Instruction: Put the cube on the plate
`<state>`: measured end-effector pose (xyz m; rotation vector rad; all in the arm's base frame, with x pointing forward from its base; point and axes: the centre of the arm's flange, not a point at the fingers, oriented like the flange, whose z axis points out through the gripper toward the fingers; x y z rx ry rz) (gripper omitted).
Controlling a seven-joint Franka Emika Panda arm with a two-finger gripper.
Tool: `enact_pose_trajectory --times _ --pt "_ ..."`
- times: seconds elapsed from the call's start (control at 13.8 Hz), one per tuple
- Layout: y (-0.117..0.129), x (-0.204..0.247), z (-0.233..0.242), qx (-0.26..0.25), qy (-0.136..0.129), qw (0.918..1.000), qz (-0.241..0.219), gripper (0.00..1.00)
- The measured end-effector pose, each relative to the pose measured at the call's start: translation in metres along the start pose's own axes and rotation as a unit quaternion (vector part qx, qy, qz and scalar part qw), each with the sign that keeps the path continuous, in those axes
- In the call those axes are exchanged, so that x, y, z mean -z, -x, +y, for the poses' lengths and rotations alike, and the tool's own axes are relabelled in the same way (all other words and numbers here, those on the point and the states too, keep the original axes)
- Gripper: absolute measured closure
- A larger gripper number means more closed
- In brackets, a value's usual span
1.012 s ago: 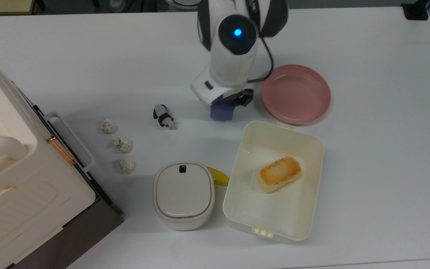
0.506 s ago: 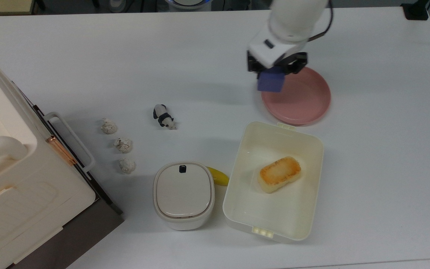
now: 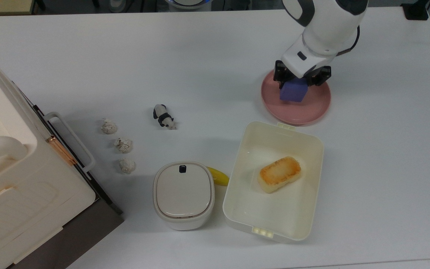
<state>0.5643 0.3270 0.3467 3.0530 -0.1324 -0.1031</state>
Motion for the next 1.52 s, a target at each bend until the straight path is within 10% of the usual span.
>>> enact_pose_trajectory --times 0.22,0.58,0.94,1.52 --pt "-0.005 0.002 -0.001 -0.007 -0.004 0.9999 0.007 0.0" --pt "-0.012 0.11 0.064 -0.011 0.001 0.9999 -0.005 0.0" --pt "-0.027 0.211 0.253 0.005 -0.021 0.9997 0.011 0.0" --pt "-0.044 0.198 0.369 -0.008 -0.023 0.9997 0.003 0.0"
